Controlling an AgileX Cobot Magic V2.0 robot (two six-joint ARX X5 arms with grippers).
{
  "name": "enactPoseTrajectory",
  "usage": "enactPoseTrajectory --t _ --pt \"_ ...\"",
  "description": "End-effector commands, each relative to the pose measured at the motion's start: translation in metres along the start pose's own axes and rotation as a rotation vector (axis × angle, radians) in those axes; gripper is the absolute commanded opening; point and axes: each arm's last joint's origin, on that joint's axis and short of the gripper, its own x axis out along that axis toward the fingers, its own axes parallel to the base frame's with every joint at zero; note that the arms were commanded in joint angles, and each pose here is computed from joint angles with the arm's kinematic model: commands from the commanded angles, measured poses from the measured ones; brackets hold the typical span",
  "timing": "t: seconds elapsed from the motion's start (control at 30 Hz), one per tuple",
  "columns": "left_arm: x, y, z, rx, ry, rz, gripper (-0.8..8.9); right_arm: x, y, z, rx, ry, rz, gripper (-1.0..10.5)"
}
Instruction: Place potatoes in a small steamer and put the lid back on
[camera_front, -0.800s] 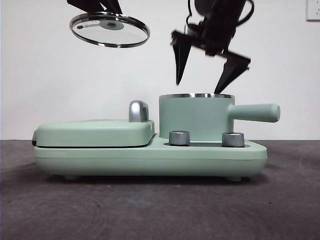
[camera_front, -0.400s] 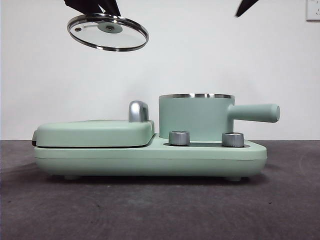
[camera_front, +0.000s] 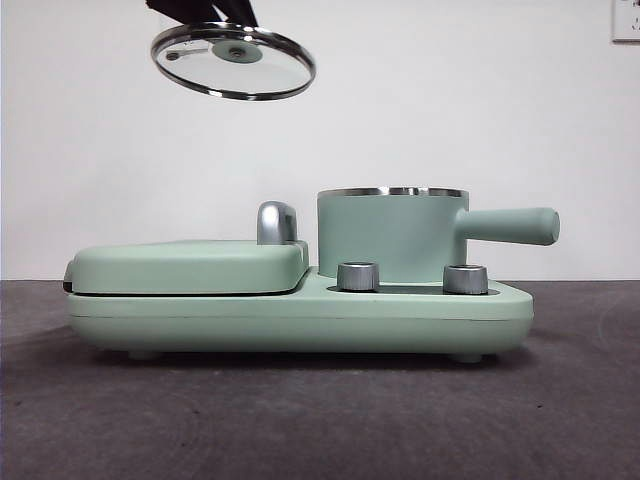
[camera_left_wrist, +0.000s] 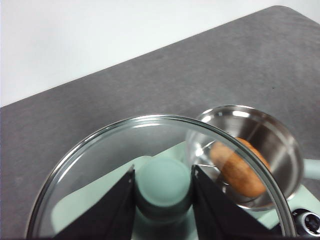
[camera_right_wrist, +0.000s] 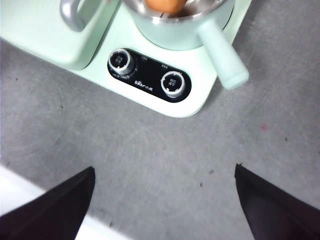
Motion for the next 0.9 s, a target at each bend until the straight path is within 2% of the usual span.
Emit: enactPoseTrajectory --t 0.03,0.23,0.43,0.63,0.9 --pt "0.009 -0.008 0.008 0.017 -0.039 -0.023 0.15 -0.001 0.000 -0.023 -0.013 -0.104 0.021 4.3" --pt "0.034 -0.025 0.004 0.044 -0.033 -0.075 0.15 -0.006 0.000 -0.069 -0.035 -0.266 0.065 4.3" --pt "0.061 -0.042 0.001 0.066 -0.073 -0.126 0.15 -0.015 -0.002 -0.097 -0.027 -0.370 0.092 4.3" --pt "0.084 -0.060 -0.006 0.085 -0.077 -0.164 0.15 -0.025 -0.002 -0.107 -0.005 -0.421 0.104 4.3" --pt "0.114 -0.077 -0.012 0.101 -0.148 -0.194 0.15 -0.025 -0.002 -0.107 0.039 -0.418 0.118 4.3"
